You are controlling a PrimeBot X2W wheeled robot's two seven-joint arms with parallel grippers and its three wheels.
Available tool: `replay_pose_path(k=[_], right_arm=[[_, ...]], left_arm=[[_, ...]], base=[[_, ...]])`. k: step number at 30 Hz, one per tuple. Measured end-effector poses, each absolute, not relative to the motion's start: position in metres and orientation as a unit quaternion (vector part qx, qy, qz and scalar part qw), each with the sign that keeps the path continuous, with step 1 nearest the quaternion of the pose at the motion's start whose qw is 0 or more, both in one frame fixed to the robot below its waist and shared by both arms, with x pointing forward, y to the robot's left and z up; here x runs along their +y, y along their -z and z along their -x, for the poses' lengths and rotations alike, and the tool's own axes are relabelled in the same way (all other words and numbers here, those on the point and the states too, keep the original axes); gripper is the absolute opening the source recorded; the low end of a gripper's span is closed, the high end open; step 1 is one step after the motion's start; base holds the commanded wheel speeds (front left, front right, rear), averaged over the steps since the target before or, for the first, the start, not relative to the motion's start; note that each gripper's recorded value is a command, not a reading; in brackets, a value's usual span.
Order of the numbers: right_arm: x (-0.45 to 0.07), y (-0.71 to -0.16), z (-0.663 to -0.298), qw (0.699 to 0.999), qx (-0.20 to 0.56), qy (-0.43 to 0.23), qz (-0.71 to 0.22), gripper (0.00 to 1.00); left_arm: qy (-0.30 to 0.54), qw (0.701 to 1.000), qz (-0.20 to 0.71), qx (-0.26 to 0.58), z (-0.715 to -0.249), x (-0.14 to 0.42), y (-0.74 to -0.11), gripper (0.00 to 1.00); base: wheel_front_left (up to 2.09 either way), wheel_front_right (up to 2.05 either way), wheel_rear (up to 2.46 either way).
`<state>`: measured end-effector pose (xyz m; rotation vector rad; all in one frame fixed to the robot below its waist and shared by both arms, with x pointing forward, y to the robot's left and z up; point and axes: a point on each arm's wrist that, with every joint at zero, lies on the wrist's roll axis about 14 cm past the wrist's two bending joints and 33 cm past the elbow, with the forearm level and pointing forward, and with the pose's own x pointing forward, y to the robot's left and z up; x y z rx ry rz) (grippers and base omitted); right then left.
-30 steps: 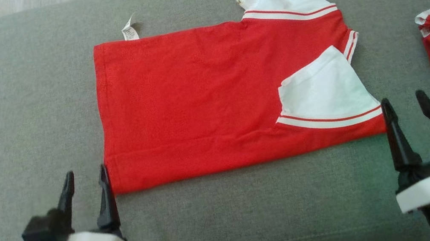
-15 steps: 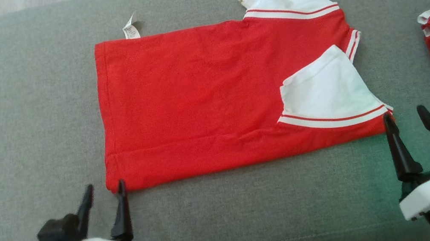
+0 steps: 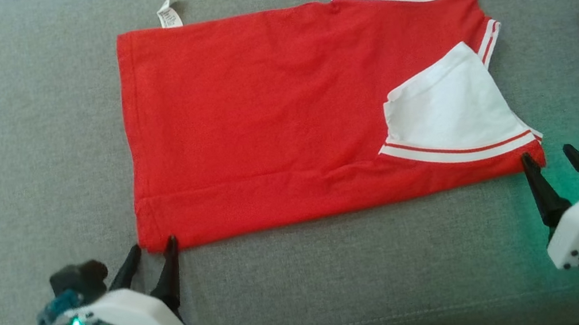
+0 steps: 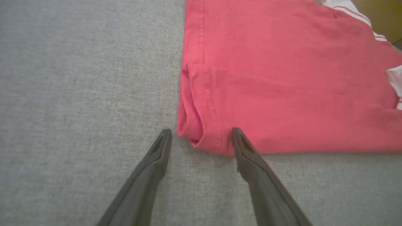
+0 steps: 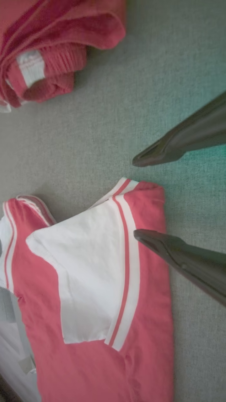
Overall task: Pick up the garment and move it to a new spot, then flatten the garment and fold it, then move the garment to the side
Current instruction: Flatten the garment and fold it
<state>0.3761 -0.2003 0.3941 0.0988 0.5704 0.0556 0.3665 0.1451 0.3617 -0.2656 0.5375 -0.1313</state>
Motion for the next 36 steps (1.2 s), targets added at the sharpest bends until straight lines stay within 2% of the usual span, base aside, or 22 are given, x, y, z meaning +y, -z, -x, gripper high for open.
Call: replay_pose_path(k=[8, 9, 10, 11, 12, 13, 14, 15, 16, 24, 36], right_arm=[[-0.194, -0.378, -0.388, 0.938, 0.337, -0.036, -0.070, 1.00], [-0.194, -0.375, -0.388, 0.935, 0.346, -0.035, -0.072, 1.00], [-0.195, -0.372, -0.387, 0.931, 0.355, -0.034, -0.073, 1.00], [-0.196, -0.371, -0.387, 0.930, 0.359, -0.031, -0.075, 1.00], [-0.197, -0.369, -0.386, 0.928, 0.364, -0.029, -0.079, 0.84], [-0.198, -0.366, -0.385, 0.925, 0.369, -0.028, -0.081, 0.84], [-0.196, -0.366, -0.385, 0.924, 0.370, -0.028, -0.088, 0.55], [-0.195, -0.366, -0.386, 0.924, 0.369, -0.029, -0.095, 0.15], [-0.194, -0.366, -0.386, 0.924, 0.368, -0.030, -0.095, 0.00], [-0.188, -0.392, -0.391, 0.940, 0.318, -0.031, -0.122, 0.00], [-0.193, -0.392, -0.326, 0.931, 0.335, -0.004, -0.144, 0.00]], left_arm=[[0.088, 0.942, 0.155, 0.285, -0.378, 0.137, -0.359, 1.00], [0.091, 0.941, 0.155, 0.288, -0.379, 0.136, -0.358, 0.67], [0.093, 0.940, 0.158, 0.288, -0.380, 0.136, -0.358, 0.30], [0.092, 0.938, 0.159, 0.292, -0.381, 0.136, -0.357, 0.00], [0.092, 0.939, 0.157, 0.293, -0.381, 0.137, -0.356, 0.00], [0.097, 0.938, 0.157, 0.294, -0.382, 0.136, -0.356, 0.00], [0.101, 0.937, 0.156, 0.296, -0.382, 0.134, -0.356, 0.00], [0.103, 0.937, 0.156, 0.296, -0.382, 0.134, -0.356, 0.00], [0.104, 0.937, 0.156, 0.295, -0.382, 0.133, -0.356, 0.00], [0.096, 0.947, 0.148, 0.269, -0.380, 0.139, -0.370, 0.00], [0.063, 0.944, 0.143, 0.290, -0.336, 0.155, -0.376, 0.00]], base=[[0.00, 0.00, 0.00], [0.00, 0.00, 0.00], [0.00, 0.00, 0.00], [0.00, 0.00, 0.00], [0.00, 0.00, 0.00], [0.00, 0.00, 0.00], [0.00, 0.00, 0.00], [0.00, 0.00, 0.00], [0.00, 0.00, 0.00], [0.00, 0.00, 0.00], [0.00, 0.00, 0.00]])
